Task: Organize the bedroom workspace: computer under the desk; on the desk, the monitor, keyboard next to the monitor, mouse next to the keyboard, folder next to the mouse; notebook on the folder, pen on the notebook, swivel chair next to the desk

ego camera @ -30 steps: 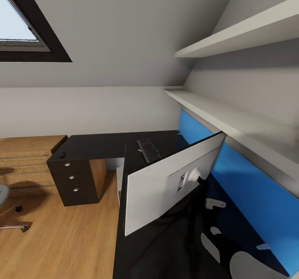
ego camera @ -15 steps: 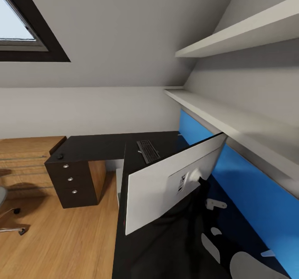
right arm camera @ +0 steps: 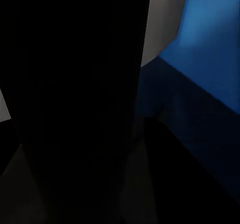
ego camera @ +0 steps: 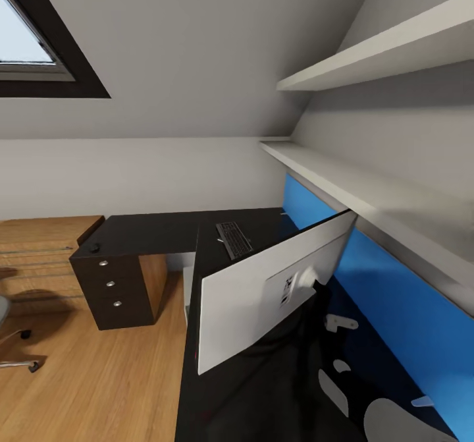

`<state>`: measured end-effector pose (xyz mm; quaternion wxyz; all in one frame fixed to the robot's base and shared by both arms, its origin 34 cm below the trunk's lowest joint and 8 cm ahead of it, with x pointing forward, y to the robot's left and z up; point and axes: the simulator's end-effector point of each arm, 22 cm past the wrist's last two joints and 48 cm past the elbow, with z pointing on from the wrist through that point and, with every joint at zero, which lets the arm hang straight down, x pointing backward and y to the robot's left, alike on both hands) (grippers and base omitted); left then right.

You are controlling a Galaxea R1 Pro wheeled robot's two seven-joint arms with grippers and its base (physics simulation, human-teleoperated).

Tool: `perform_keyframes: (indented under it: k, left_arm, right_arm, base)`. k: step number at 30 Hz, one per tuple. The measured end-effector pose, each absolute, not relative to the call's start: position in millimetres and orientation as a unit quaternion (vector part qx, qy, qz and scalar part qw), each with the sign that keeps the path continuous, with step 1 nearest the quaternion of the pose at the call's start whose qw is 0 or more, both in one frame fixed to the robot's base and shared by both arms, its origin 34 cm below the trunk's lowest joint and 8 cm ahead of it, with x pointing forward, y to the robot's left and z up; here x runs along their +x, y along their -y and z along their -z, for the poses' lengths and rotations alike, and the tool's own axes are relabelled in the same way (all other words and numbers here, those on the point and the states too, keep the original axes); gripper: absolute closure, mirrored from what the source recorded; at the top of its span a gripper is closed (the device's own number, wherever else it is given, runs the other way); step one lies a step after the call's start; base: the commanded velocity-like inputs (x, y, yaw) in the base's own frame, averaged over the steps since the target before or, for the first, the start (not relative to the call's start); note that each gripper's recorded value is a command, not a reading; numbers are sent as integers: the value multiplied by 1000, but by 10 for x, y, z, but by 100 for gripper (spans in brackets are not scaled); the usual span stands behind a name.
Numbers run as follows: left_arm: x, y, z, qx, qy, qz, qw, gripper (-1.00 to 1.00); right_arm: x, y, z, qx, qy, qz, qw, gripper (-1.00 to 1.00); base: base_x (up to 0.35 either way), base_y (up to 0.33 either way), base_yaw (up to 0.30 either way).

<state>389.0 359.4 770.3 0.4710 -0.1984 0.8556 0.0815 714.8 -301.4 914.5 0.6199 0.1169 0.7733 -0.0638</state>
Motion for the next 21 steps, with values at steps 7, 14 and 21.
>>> perform_keyframes:
  k: [7,14,21]
  left_arm:
    - [3887,-3594,-7703,-198,-856,-82,471,-100]
    - [3886,-3593,-7700,-199,-856,-82,471,-100]
    - [3886,-3593,-7700,-199,-856,-82,471,-100]
  right_arm:
    - [7134,2999,-9141,121,-772,64,621,100]
    - [7141,2972,-9142,114,-773,63,621,100]
    - [7141,2972,-9142,114,-773,63,621,100]
  base:
    - [37,-12,0]
    - [82,-28,0]
    - [17,-9,0]
